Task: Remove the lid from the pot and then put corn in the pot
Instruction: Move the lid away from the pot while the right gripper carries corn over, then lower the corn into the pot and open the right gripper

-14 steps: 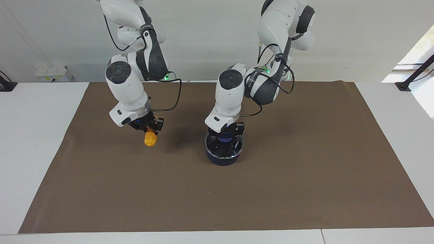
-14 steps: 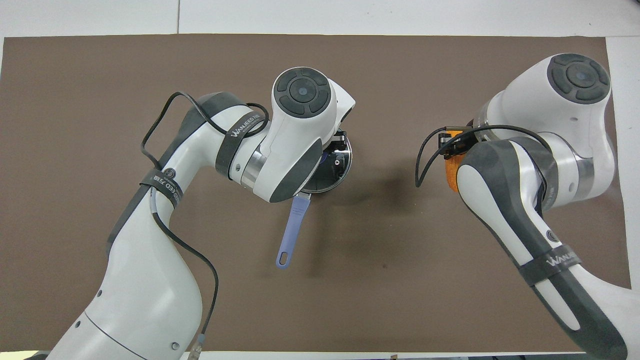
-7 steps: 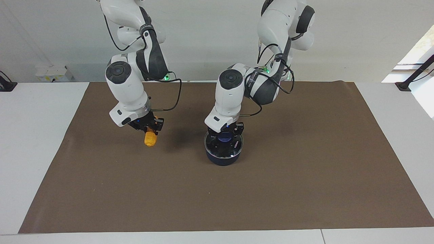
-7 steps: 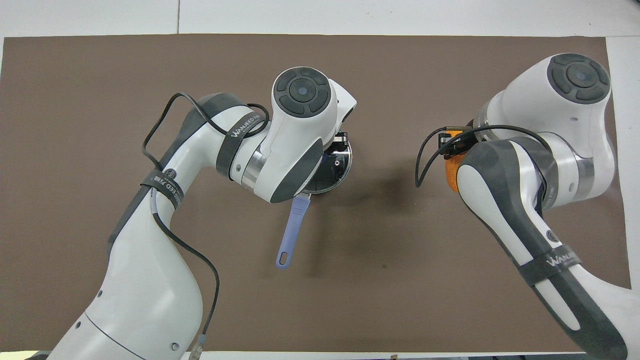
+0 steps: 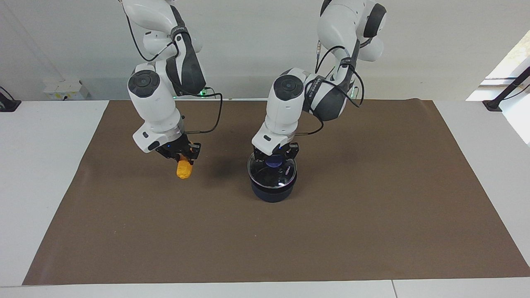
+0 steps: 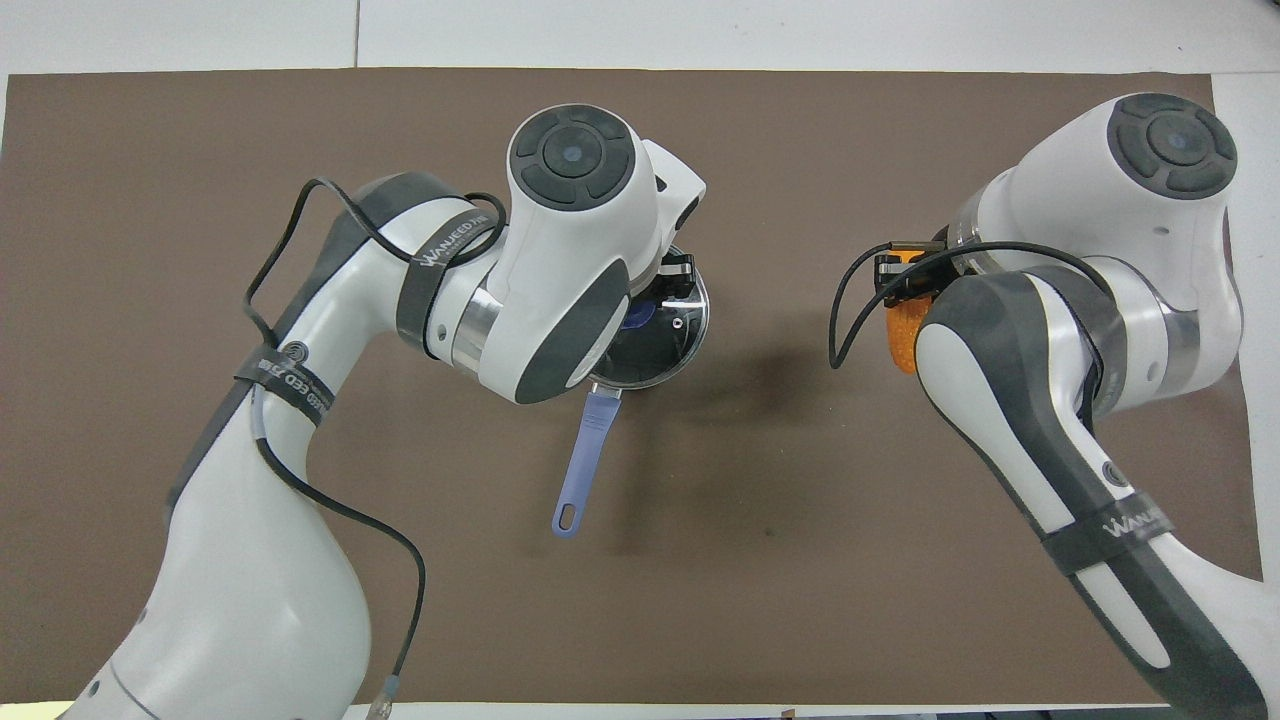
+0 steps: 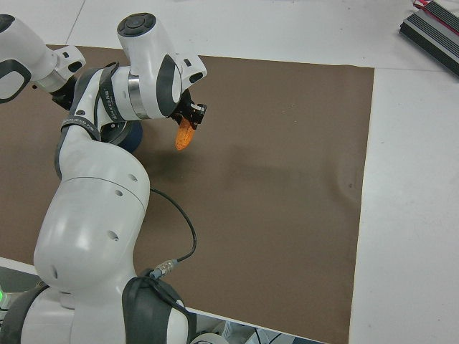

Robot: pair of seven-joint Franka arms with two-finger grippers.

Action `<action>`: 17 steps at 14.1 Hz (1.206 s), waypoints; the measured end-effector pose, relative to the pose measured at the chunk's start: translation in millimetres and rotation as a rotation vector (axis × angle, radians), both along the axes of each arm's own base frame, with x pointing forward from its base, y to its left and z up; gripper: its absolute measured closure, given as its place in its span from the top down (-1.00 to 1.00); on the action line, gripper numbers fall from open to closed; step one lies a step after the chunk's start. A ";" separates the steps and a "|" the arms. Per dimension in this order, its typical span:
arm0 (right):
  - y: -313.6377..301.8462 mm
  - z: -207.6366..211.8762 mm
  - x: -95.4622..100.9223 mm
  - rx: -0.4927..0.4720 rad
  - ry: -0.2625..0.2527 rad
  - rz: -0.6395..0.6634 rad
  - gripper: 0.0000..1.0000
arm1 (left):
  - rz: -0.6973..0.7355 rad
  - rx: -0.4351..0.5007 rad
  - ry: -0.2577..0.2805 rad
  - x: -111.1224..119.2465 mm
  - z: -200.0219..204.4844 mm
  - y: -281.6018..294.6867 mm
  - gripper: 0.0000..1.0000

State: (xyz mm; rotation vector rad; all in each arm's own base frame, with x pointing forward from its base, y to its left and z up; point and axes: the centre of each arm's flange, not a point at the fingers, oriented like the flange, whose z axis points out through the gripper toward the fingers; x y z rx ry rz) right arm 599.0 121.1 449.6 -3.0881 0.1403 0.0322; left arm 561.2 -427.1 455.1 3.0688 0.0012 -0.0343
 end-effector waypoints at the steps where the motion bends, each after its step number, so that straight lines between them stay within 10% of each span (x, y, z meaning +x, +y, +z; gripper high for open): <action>1: 9.3 6.7 1.2 0.016 -0.011 -0.003 -0.23 | 0.021 -0.002 -0.003 5.7 13.4 14.7 0.35; 11: 233.5 -25.7 25.6 0.109 -0.095 -0.159 -0.23 | 0.025 0.016 0.030 96.1 37.7 281.7 0.35; 17: 270.6 -70.1 26.7 0.112 -0.091 -0.145 -0.23 | -0.006 0.010 -0.010 85.3 -24.3 397.1 0.35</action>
